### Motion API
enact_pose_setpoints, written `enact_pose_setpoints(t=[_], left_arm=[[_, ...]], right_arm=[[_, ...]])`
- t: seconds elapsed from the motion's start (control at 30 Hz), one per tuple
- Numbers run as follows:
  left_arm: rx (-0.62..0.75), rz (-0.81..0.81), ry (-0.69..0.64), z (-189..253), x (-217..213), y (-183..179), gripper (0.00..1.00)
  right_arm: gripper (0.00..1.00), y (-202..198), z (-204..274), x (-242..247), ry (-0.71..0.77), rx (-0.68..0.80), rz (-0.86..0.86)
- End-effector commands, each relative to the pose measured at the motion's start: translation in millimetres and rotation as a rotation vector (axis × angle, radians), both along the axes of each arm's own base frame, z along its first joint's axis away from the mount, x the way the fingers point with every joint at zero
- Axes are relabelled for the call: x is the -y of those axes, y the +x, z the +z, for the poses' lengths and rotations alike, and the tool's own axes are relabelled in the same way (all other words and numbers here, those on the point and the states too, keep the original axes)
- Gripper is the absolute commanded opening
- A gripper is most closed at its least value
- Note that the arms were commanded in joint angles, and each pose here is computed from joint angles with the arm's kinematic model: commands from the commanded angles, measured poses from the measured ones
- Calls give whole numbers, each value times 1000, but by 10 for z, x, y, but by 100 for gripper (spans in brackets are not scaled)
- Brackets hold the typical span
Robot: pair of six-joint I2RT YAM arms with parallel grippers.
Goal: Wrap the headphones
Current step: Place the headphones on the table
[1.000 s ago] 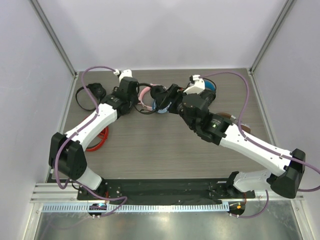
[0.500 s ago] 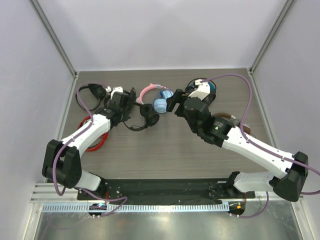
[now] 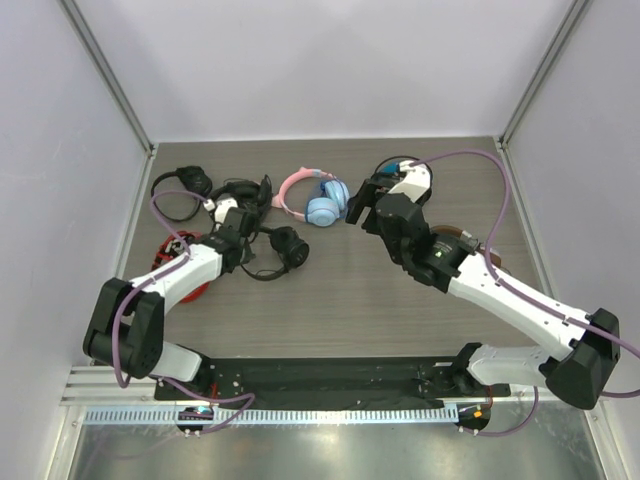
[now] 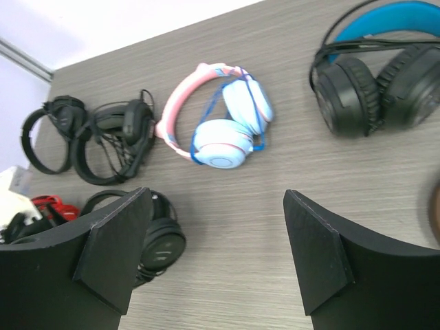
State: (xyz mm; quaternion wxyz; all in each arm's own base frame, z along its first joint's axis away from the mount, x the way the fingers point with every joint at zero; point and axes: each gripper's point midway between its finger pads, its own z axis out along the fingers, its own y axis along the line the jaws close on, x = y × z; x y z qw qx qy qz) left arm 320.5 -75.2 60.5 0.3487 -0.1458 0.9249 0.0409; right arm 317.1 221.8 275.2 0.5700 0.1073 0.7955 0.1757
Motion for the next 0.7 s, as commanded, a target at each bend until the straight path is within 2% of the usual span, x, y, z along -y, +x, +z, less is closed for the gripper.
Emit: enact_pose_setpoints(t=[0.0, 0.03, 0.1, 0.17, 0.27, 0.43, 0.47, 0.67], left_arm=[[123, 102, -39, 149, -25, 212, 3], [105, 103, -29, 87, -33, 199, 5], [90, 104, -18, 46, -44, 187, 15], [86, 109, -8, 42, -62, 182, 30], [90, 103, -2, 98, -67, 194, 45], [119, 86, 20, 370, -94, 222, 52], [141, 82, 14, 490, -82, 260, 57], [258, 39, 13, 1218, -104, 280, 66]], right_arm=[[83, -38, 80, 104, 16, 16, -10], [83, -39, 70, 122, 14, 14, -13], [84, -46, 43, 163, 7, 8, -17], [83, -48, 24, 190, 4, 3, -21], [84, -47, 10, 241, -2, -3, -25], [84, -27, -7, 348, -18, -11, -40], [84, -22, -17, 368, -25, -14, -44], [87, 25, -55, 614, -102, -41, -103]])
